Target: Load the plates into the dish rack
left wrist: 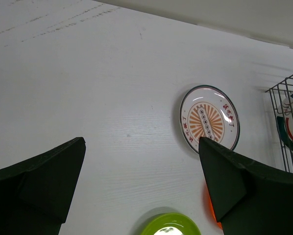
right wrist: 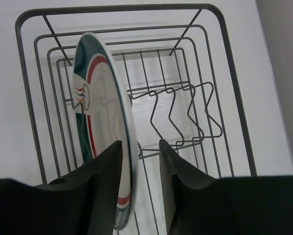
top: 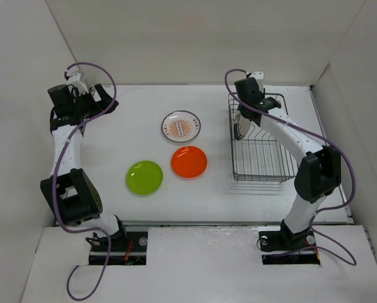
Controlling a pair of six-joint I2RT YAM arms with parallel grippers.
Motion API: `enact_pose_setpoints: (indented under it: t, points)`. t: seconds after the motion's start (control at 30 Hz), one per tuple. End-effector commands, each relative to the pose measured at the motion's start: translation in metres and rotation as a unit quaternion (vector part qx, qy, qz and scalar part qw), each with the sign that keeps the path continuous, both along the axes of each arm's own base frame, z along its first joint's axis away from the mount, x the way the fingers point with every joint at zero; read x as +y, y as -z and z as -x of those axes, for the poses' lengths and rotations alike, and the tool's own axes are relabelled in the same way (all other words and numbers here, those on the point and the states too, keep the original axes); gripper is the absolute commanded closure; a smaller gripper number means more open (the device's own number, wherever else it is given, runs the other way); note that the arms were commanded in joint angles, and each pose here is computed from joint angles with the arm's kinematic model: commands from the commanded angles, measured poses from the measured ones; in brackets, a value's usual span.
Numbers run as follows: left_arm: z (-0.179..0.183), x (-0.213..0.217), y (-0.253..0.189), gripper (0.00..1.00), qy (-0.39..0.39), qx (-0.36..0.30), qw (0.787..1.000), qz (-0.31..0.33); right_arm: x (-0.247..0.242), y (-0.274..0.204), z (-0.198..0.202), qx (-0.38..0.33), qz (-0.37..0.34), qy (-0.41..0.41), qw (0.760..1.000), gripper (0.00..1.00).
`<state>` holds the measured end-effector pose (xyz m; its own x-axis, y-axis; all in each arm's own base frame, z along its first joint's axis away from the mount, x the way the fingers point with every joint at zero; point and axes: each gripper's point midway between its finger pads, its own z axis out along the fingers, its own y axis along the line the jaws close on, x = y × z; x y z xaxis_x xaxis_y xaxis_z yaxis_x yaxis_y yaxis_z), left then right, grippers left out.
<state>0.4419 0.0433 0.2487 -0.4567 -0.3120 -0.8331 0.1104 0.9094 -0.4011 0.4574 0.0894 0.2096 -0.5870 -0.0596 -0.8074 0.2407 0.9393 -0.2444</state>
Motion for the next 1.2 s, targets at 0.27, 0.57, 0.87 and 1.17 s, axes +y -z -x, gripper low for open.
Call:
enact_pose_setpoints:
  t: [0.27,0.57,0.87,1.17]
  points:
    - [-0.01,-0.021,0.015,0.0,0.076,-0.015,0.996,0.052,-0.009,-0.083,0.013,-0.09,0.009,0.039,0.995,0.17]
    - [-0.026,-0.103,0.112,0.0,0.193,0.093,0.971,0.108,0.02,-0.135,0.054,-0.15,-0.056,-0.059,0.985,0.0]
    - [-0.045,-0.138,0.148,0.03,0.21,0.147,0.958,0.126,0.055,-0.169,0.107,-0.198,-0.151,-0.21,0.946,0.0]
    - [-0.056,-0.153,0.188,0.09,0.194,0.191,0.957,0.103,0.047,-0.182,0.137,-0.217,-0.169,-0.226,0.935,0.0]
